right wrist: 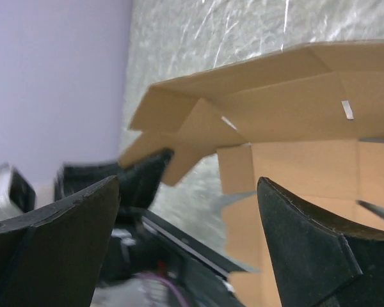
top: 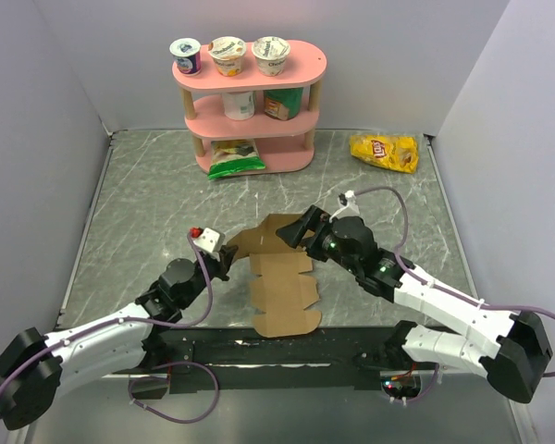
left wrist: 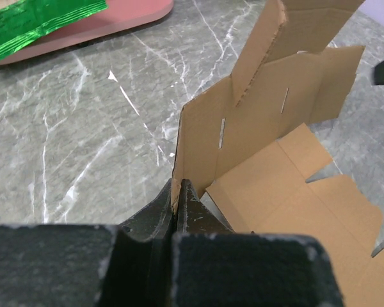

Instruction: Fold the paper box

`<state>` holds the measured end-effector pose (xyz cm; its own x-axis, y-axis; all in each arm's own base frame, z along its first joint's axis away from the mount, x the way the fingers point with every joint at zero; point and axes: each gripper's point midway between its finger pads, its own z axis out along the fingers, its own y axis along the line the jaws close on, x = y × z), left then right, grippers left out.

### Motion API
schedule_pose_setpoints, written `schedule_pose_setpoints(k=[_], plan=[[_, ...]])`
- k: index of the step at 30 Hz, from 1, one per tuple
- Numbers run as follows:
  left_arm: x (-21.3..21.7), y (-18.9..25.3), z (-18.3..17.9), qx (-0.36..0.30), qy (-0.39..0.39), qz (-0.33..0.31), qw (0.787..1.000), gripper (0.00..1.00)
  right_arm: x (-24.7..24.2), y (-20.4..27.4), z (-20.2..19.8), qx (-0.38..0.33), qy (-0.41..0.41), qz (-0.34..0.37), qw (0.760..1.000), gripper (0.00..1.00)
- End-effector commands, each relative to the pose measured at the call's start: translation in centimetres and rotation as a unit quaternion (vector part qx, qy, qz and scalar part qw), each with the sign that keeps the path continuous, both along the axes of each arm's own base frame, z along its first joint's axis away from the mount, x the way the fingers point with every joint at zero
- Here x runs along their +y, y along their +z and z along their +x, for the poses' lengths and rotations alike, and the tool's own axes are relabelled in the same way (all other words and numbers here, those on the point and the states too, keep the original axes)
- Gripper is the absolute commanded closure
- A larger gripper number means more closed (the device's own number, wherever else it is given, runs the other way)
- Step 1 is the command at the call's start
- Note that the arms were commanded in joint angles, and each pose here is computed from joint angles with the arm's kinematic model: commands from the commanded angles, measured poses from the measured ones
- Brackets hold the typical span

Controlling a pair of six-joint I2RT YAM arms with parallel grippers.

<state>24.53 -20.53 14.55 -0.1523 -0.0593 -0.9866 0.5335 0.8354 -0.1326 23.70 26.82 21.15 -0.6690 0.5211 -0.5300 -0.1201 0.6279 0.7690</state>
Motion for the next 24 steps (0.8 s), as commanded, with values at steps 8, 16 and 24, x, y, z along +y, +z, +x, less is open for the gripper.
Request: schedule_pose_setpoints(k=[8, 16, 24], plan=[[-0.5, 1.6, -0.3, -0.045, 0.009, 0.002, 0.999, 0.99, -3.4, 2.1, 4.9, 0.04, -0.158, 0.198, 0.967, 0.07], [-0.4, 1.6, -0.6, -0.052, 0.01, 0.003, 0.999, 0.99, -4.1, -1.4, 6.3, 0.091, -0.196, 0.197, 0.956, 0.07], [-0.7, 1.7, -0.9, -0.057, 0.006, 0.007, 0.998, 0.99, -3.5, -2.7, 7.7, 0.099, -0.205, 0.18, 0.957, 0.09]])
